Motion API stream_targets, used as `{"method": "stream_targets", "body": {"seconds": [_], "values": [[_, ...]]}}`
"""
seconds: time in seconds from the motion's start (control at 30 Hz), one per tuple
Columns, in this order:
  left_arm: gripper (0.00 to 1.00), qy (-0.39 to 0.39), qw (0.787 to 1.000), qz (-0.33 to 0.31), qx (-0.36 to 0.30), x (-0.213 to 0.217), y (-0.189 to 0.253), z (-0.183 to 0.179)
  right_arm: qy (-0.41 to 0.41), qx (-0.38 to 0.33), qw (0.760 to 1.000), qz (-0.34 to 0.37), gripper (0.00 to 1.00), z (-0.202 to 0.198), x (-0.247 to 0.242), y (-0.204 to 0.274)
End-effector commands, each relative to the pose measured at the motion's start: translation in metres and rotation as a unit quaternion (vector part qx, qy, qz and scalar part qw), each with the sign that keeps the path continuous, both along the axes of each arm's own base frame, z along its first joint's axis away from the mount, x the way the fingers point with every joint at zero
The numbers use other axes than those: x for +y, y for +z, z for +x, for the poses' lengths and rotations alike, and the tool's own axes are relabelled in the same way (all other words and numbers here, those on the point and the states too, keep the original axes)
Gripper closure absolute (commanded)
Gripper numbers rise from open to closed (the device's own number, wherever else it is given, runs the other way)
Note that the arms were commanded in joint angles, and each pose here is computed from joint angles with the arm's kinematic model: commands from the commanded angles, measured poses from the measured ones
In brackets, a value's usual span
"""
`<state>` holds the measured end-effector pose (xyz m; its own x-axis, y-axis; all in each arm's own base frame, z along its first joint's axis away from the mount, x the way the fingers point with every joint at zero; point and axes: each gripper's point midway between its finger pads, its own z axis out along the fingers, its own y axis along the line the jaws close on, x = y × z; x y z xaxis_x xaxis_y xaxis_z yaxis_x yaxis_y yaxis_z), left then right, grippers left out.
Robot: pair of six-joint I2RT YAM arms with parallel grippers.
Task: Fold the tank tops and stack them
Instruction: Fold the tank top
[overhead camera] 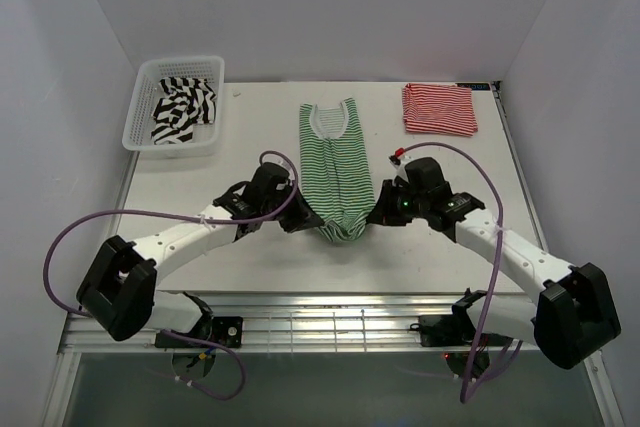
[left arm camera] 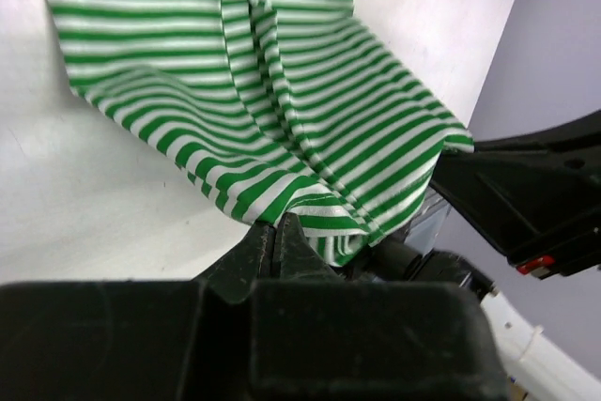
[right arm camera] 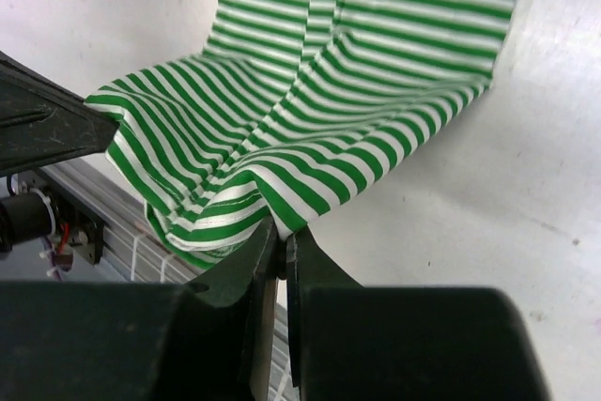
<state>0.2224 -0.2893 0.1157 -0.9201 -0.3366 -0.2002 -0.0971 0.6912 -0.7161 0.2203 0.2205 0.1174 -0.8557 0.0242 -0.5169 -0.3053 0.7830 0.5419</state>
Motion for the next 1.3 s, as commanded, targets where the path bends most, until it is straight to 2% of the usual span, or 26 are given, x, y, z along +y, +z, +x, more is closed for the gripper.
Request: {"method": "stream_targets", "body": {"seconds": [0.0, 0.27, 0.7, 1.27], "values": [[1.0, 0.012, 0.999, -0.019, -0.035, 0.004, 0.026, 0.033, -0.009, -0.046, 0.999, -0.006, 0.92, 0.035, 0.002, 0.025], [1.0, 0.032, 0.997, -0.023, -0.066, 0.013, 0.044, 0.101, -0.013, -0.091, 0.996, 0.0, 0.92, 0.101, 0.013, 0.064], [1.0, 0.038, 0.995, 0.001, -0.093, 0.027, 0.035, 0.191, -0.002, -0.076, 0.997, 0.002, 0.92, 0.17, 0.017, 0.043], [1.0, 0.031, 0.996, 0.021, -0.086, 0.032, -0.005, 0.228, 0.021, -0.054, 0.998, 0.012, 0.92, 0.216, 0.027, 0.004]]}}
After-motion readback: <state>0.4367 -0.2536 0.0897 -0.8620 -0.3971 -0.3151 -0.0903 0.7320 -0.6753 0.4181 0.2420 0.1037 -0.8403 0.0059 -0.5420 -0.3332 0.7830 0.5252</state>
